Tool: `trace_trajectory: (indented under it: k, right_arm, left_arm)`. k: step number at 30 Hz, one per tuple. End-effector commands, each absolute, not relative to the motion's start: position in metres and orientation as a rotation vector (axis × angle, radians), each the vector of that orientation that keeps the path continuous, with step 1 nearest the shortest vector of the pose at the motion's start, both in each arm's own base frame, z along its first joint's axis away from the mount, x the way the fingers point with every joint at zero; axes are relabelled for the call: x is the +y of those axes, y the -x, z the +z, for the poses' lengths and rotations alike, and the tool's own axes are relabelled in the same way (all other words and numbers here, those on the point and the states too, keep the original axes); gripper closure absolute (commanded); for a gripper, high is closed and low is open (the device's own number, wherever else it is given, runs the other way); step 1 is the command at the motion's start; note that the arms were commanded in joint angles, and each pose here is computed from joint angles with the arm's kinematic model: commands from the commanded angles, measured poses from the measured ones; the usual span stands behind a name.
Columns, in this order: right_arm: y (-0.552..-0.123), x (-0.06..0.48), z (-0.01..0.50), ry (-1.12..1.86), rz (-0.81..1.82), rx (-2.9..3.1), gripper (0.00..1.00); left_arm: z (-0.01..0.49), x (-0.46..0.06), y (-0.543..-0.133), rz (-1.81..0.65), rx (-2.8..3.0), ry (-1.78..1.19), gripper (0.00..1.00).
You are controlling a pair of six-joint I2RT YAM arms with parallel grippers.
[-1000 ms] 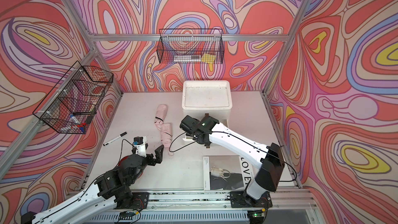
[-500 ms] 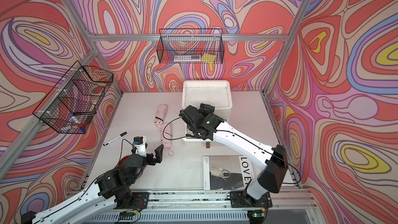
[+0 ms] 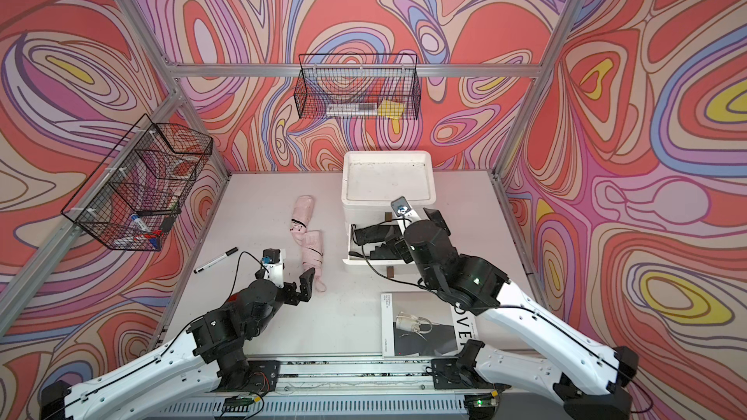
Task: Place the umbrella in the drawer by color
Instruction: Close the drawer in the storage box.
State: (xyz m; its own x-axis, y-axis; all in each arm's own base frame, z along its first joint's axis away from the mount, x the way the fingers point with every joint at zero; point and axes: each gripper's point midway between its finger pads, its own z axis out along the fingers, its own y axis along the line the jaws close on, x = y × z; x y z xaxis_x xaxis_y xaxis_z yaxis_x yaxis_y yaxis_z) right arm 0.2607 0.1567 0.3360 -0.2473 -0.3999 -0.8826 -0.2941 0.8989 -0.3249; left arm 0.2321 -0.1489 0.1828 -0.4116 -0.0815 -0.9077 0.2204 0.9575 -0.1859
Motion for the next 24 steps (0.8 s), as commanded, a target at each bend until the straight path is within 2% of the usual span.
trace_trajectory:
  k: [1,6,12,17,24]
  right_arm:
    - [-0.249,0.156,0.329,0.374,0.088,1.852,0.1]
    - [-0.238,0.149,0.279,0.25,0.194,1.961,0.15]
    - [-0.232,0.173,0.228,0.259,0.333,2.076,0.18]
    - [-0.225,0.189,0.215,0.3,0.431,2.106,0.21]
    - [-0.22,0.193,0.196,0.255,0.514,2.12,0.24]
  left_arm:
    - [0.233,-0.158,-0.251,-0.331,1.866,-0.046,0.01]
    - [0.274,-0.208,-0.284,-0.344,1.904,-0.138,0.01]
    - [0.298,-0.252,-0.36,-0.338,2.048,-0.228,0.01]
    - [0.297,-0.252,-0.43,-0.223,2.122,-0.212,0.1]
    - [0.275,-0.264,-0.487,-0.095,2.197,-0.234,0.28]
